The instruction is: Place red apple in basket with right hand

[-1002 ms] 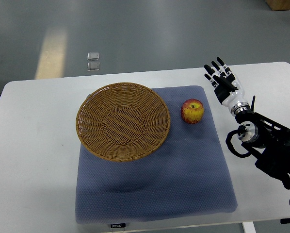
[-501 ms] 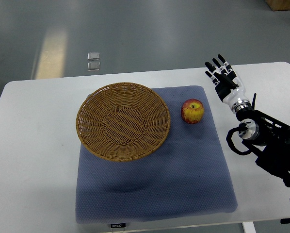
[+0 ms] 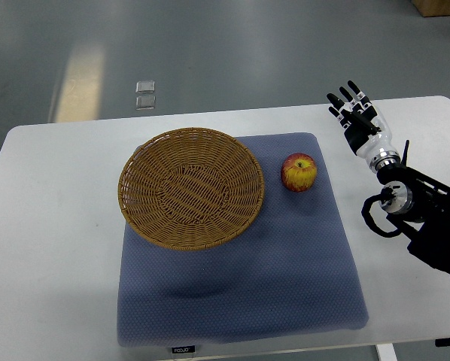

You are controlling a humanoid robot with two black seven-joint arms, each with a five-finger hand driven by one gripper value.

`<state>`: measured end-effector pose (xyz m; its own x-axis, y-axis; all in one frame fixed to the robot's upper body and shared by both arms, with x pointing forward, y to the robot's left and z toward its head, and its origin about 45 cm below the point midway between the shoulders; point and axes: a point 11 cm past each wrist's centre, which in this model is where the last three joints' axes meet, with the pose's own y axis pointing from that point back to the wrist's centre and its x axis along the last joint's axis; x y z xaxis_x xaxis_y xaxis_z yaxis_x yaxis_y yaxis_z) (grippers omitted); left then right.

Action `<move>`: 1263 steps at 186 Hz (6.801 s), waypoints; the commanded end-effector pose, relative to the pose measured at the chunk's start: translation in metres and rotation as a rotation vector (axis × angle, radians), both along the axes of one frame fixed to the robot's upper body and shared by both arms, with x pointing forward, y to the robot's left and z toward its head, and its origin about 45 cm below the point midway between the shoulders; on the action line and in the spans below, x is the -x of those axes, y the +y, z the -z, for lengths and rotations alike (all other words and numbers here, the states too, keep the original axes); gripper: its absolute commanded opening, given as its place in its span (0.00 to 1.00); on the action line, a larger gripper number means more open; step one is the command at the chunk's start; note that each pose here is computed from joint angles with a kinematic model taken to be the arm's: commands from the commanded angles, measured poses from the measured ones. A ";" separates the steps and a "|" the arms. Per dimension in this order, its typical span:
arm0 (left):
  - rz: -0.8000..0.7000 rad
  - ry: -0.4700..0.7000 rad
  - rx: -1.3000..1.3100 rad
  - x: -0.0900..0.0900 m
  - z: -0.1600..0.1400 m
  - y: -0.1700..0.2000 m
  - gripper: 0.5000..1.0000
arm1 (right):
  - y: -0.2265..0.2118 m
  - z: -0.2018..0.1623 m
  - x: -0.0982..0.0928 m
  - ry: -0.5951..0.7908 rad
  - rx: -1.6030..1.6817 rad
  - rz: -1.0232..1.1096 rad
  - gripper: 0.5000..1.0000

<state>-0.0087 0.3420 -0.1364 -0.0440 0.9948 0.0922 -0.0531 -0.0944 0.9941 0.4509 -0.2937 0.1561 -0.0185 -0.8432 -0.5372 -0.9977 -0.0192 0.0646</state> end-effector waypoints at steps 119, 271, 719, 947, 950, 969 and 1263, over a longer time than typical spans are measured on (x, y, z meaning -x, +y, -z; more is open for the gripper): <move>-0.002 0.001 -0.001 0.001 0.000 0.000 1.00 | 0.008 -0.090 0.001 -0.336 1.030 -0.668 0.85; 0.000 0.000 -0.001 0.001 0.000 0.000 1.00 | 0.047 -0.052 0.011 -0.375 1.679 -1.128 0.84; -0.002 0.001 0.001 0.001 0.000 0.000 1.00 | 0.233 -0.127 -0.008 -0.822 1.756 -1.136 0.46; 0.000 0.000 -0.001 0.001 0.000 0.000 1.00 | 0.230 -0.064 0.003 -0.703 1.719 -1.173 0.70; -0.002 0.000 -0.001 0.001 0.000 0.000 1.00 | 0.230 -0.064 0.003 -0.703 1.719 -1.173 0.71; 0.000 0.001 0.001 0.001 0.000 0.000 1.00 | 0.230 -0.064 0.002 -0.704 1.719 -1.171 0.72; 0.000 0.001 -0.001 0.001 0.000 0.000 1.00 | 0.084 -0.165 -0.065 -0.440 0.808 -0.437 0.83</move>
